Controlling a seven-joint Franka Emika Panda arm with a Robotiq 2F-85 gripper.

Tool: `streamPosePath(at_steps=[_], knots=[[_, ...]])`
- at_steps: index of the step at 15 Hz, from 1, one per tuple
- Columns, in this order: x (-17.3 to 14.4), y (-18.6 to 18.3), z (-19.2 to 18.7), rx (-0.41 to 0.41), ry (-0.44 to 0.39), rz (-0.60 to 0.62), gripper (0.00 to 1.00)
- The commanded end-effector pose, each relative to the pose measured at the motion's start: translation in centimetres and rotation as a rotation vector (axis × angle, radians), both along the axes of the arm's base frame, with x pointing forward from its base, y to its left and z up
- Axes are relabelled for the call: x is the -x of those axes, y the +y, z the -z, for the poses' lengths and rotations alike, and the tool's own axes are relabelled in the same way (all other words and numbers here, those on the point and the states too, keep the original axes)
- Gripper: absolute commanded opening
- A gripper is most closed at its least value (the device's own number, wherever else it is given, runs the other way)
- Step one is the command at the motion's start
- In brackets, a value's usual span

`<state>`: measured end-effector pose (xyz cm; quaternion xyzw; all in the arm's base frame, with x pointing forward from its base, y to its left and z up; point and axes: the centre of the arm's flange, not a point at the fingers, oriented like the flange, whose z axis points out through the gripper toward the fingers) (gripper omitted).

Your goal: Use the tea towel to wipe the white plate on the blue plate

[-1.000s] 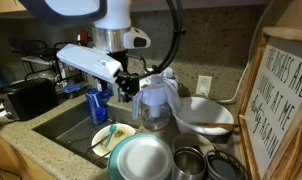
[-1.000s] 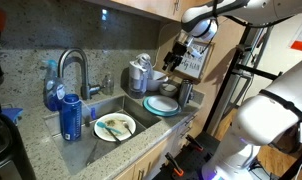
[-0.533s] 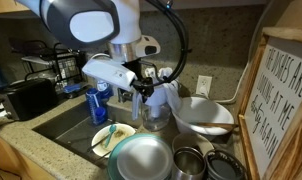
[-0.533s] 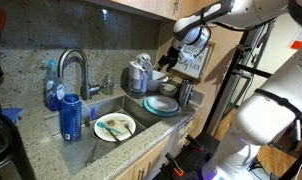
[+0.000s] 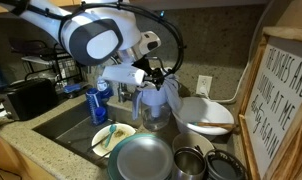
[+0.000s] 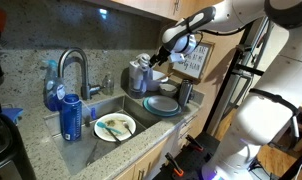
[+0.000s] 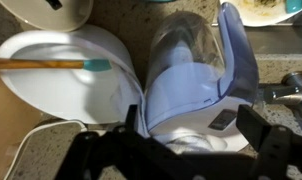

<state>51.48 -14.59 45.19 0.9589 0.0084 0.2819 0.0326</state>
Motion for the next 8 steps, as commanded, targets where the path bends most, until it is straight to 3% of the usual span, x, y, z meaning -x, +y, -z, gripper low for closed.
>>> streamPosePath(at_steps=[1, 8], knots=[[-2.2, -0.5, 0.7, 0.077, -0.102, 0.05, 1.0], [-6.6, -1.1, 1.7, 0.12, -0.207, 0.041, 1.0]])
